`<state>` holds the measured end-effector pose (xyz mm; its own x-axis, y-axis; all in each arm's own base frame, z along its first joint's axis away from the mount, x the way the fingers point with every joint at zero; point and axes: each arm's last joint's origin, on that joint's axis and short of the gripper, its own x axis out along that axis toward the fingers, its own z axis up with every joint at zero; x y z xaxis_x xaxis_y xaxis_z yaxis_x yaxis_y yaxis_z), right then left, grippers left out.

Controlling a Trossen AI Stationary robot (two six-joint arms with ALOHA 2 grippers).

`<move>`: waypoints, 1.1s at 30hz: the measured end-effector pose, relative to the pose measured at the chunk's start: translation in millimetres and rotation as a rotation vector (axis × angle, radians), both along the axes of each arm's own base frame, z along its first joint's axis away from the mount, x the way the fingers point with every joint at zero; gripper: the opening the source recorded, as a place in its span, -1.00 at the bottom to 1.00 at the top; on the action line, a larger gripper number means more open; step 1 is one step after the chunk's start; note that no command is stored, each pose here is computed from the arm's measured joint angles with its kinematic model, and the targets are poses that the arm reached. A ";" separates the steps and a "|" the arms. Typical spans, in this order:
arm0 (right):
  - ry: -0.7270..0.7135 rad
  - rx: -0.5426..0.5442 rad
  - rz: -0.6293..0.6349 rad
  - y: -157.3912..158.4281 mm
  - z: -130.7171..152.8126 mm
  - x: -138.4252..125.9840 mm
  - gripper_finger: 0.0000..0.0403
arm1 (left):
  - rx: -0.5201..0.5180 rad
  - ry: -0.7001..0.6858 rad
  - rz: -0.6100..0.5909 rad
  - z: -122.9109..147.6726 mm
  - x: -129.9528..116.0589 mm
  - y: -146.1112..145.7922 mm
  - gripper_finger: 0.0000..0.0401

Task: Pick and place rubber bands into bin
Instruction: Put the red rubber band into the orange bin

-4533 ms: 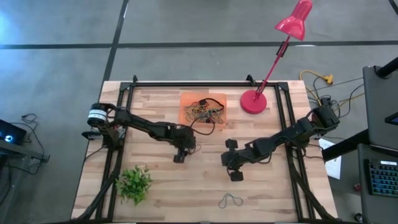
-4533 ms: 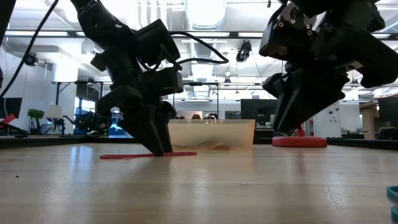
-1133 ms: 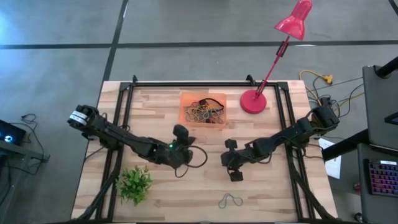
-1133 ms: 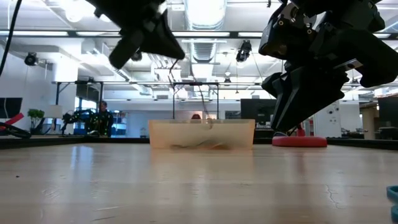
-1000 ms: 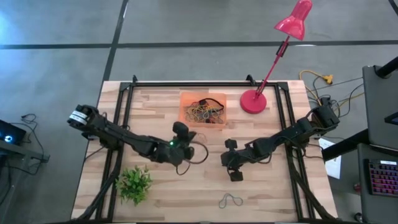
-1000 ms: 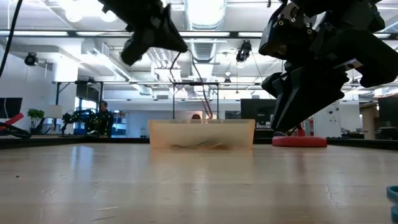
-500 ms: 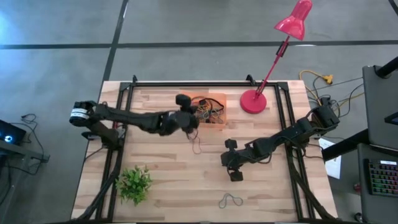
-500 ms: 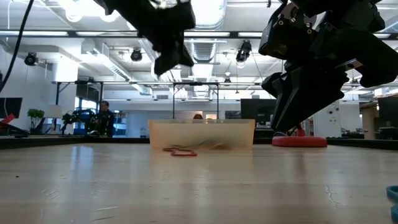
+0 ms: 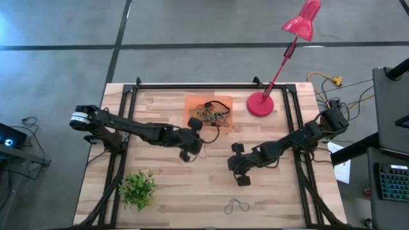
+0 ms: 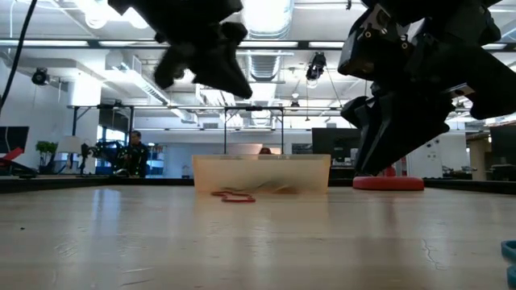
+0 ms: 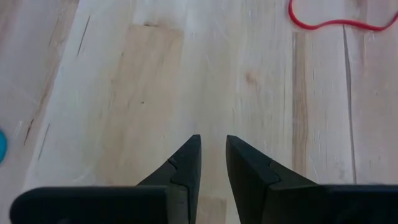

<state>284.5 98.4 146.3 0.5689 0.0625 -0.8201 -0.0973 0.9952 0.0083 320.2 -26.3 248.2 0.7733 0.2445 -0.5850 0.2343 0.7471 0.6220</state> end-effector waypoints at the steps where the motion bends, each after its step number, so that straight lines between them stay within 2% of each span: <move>1: 0.002 -0.001 0.000 -0.2 -0.5 -0.4 -0.69 | -0.042 0.027 -0.040 -3.5 -0.3 -2.9 -1.00; 4: 0.001 -0.005 -0.003 -0.3 -0.9 -0.5 -0.69 | -0.137 0.118 -0.083 -19.1 1.4 -5.7 -1.00; 10: -0.008 -0.019 -0.013 -0.8 -0.6 -0.1 -0.69 | -0.150 0.197 -0.063 -53.6 16.8 -5.5 -1.00; 14: -0.009 -0.015 -0.016 -0.6 -0.5 -0.1 -0.69 | -0.090 0.239 -0.020 -79.1 30.4 -1.6 -1.00; 18: -0.009 -0.015 -0.017 -0.6 -0.5 -0.1 -0.69 | 0.040 0.267 0.104 -96.6 40.3 4.9 -1.00; 21: -0.009 -0.015 -0.018 -0.6 -0.5 0.0 -0.69 | 0.088 0.258 0.152 -102.5 43.7 6.4 -1.00; 33: -0.015 -0.012 -0.019 -0.3 -0.5 0.2 -0.69 | 0.071 0.278 0.191 -109.2 42.5 12.2 -1.00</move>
